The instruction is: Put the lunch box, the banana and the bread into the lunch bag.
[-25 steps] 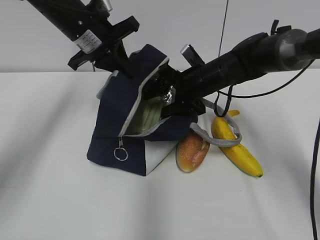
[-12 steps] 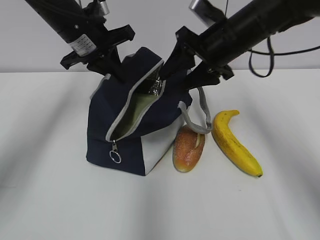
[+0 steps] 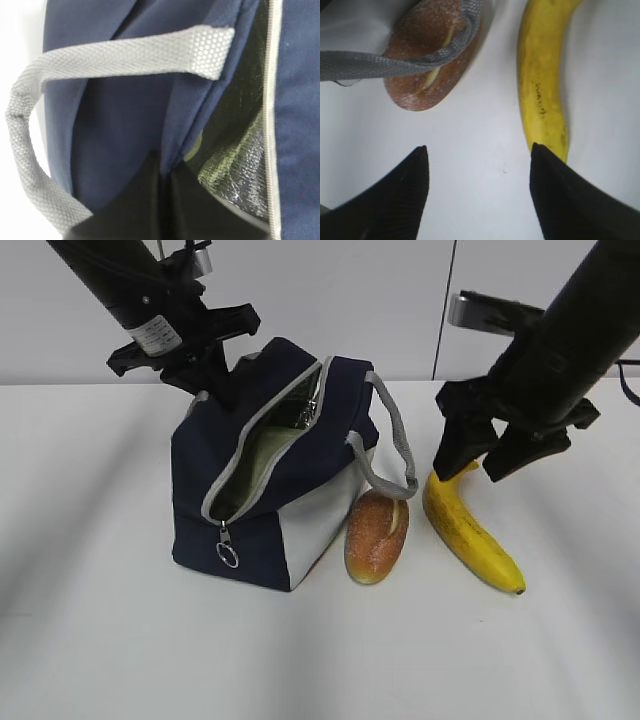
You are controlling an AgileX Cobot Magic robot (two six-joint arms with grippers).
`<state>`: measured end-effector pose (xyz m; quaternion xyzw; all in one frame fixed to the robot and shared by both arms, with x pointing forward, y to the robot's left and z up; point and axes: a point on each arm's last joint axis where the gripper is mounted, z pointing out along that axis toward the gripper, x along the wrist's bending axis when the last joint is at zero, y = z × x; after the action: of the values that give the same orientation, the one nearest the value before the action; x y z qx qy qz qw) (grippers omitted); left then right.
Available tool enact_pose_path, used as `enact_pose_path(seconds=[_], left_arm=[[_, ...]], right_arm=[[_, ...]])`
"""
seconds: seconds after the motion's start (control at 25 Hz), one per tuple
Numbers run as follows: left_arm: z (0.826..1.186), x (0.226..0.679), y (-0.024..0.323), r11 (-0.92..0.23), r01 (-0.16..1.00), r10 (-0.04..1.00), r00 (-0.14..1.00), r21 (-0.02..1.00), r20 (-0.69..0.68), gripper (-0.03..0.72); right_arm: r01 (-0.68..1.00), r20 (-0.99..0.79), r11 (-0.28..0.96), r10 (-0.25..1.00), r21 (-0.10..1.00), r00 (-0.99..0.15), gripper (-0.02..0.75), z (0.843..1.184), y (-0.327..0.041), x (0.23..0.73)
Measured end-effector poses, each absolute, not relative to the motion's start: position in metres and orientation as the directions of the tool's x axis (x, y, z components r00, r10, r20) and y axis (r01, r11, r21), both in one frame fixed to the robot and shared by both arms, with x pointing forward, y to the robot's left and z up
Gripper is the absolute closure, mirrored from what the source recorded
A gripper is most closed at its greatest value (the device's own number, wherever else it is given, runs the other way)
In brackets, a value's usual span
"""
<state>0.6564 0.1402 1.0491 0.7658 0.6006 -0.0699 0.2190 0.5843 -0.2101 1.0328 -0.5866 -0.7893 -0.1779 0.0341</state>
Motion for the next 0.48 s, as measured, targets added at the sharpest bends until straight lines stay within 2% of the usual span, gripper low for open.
enact_pose_path(seconds=[0.16, 0.36, 0.48], left_arm=[[1.049, 0.656, 0.14, -0.183, 0.95, 0.89, 0.269, 0.252, -0.368, 0.691], [1.049, 0.656, 0.14, -0.184, 0.95, 0.89, 0.269, 0.252, -0.367, 0.691], [1.049, 0.657, 0.14, -0.184, 0.95, 0.89, 0.269, 0.252, -0.367, 0.691]], right_arm=[[0.941, 0.224, 0.258, 0.925, 0.219, -0.306, 0.268, 1.017, -0.215, 0.58], [0.927, 0.166, 0.268, 0.934, 0.262, -0.317, 0.269, 1.012, -0.218, 0.586], [0.927, 0.155, 0.276, 0.934, 0.255, -0.321, 0.269, 0.994, -0.217, 0.595]])
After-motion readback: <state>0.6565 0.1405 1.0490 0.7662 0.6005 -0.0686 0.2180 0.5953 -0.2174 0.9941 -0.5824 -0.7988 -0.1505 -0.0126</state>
